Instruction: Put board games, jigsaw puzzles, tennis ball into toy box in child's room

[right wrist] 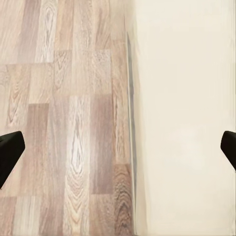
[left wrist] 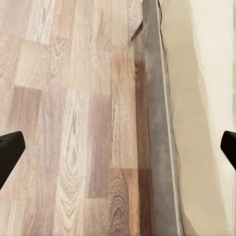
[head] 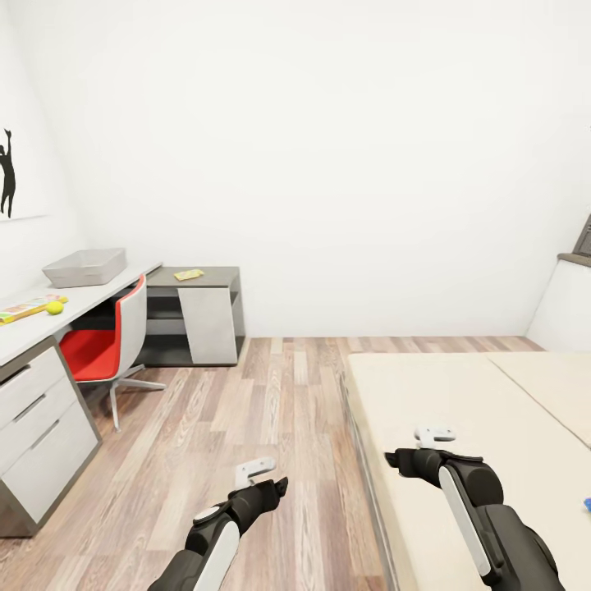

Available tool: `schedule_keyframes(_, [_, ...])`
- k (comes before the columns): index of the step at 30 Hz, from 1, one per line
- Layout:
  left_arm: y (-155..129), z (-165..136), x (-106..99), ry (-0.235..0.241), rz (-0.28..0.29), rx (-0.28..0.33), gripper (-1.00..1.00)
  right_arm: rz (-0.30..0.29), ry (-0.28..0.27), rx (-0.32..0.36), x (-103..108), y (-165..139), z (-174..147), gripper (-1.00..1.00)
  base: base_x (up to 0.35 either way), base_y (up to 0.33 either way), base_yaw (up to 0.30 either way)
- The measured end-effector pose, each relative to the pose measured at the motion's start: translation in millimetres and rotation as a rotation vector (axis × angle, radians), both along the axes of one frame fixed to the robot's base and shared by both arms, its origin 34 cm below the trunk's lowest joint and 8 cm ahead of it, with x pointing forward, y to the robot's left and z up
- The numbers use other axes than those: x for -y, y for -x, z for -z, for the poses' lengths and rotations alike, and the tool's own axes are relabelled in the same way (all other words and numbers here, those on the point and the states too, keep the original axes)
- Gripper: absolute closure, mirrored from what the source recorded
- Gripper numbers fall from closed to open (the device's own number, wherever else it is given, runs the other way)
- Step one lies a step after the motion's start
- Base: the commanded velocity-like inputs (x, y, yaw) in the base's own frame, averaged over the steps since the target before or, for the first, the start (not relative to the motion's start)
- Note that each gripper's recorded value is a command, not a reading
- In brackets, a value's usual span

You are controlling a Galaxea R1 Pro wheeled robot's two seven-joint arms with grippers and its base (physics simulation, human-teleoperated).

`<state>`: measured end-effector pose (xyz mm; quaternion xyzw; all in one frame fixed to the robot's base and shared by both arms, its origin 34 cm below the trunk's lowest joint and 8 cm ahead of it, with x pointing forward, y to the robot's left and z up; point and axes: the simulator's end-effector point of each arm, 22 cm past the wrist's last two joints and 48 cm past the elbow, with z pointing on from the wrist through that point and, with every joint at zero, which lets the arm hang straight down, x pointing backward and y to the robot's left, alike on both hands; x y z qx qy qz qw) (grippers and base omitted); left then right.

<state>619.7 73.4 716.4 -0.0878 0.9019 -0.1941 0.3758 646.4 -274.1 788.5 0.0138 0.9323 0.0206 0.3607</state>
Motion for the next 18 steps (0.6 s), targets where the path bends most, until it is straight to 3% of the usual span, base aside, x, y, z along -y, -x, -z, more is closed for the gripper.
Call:
schedule_keyframes(10, [0.0,0.0,0.0,0.0,0.0,0.0,-1.0,0.0,0.0,0.001,0.1,-0.1,-0.1,-1.0,0.0,-0.242,0.0])
schedule_keyframes(18, [0.0,0.0,0.0,0.0,0.0,0.0,-1.0,0.0,0.001,0.001,0.2,-0.1,-0.1,-1.0,0.0,-0.088,0.0])
